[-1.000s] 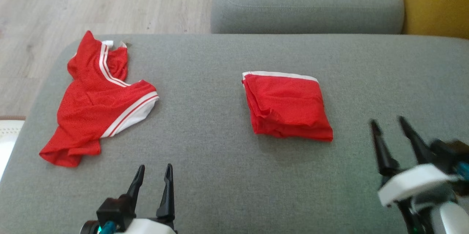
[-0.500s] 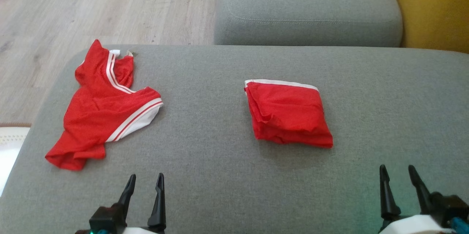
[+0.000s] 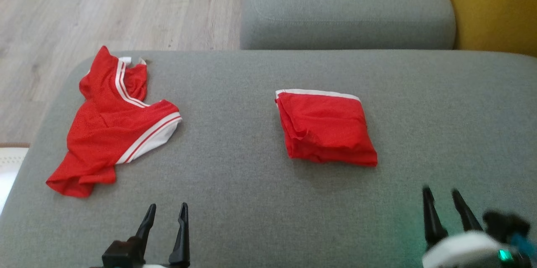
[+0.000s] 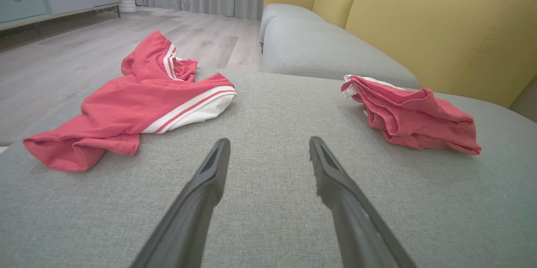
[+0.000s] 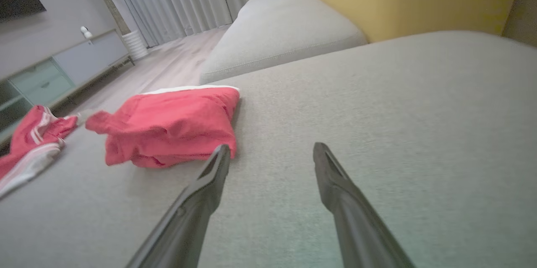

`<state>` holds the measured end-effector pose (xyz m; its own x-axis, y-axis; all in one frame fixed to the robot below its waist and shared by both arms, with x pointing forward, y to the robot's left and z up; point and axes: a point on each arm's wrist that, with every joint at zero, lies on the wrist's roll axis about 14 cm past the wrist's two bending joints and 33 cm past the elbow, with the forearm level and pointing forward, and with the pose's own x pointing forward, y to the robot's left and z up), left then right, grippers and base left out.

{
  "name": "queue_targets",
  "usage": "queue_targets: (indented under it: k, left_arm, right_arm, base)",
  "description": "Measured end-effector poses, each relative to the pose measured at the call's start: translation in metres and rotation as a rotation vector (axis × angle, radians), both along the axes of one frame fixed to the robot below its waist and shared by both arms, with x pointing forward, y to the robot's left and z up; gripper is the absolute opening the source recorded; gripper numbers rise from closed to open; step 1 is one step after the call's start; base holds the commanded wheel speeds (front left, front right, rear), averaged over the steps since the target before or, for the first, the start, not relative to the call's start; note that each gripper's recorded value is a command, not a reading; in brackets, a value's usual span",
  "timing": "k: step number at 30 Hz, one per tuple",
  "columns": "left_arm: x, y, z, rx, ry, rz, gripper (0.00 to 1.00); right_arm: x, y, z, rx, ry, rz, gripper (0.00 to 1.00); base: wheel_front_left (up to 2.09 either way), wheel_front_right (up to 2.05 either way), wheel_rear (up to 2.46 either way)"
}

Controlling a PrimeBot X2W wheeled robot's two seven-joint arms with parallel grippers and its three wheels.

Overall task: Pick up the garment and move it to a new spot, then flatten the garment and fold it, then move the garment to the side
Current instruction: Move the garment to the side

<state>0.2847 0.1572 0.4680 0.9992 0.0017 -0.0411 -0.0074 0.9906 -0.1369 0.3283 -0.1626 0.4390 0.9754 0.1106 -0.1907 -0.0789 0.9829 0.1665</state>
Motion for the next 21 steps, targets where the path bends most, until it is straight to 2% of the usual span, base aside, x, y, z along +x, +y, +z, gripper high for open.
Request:
queue_targets:
  k: [2,3,9,15,21]
  left_arm:
    - [0.002,-0.002,-0.003,-0.001,0.014,-0.007,1.0]
    - [0.003,-0.002,-0.005,-0.001,0.02,-0.009,1.0]
    - [0.019,-0.004,-0.011,-0.002,0.05,-0.021,1.0]
    - [0.053,-0.01,-0.005,-0.004,0.031,-0.052,1.0]
    - [0.058,0.001,-0.016,-0.016,0.07,-0.003,1.0]
  right_arm:
    - [0.017,0.013,0.007,0.128,0.047,0.012,1.0]
    - [0.027,0.018,0.013,0.156,0.055,0.026,1.0]
    - [0.088,0.053,0.042,0.239,0.181,0.161,1.0]
    - [0.126,0.07,0.009,0.219,0.427,0.245,1.0]
    - [0.149,0.084,-0.028,0.204,0.601,0.273,1.0]
  base:
    - [0.0,0.0,0.0]
    - [0.0,0.0,0.0]
    - [0.0,0.0,0.0]
    - [0.0,0.0,0.0]
    - [0.0,0.0,0.0]
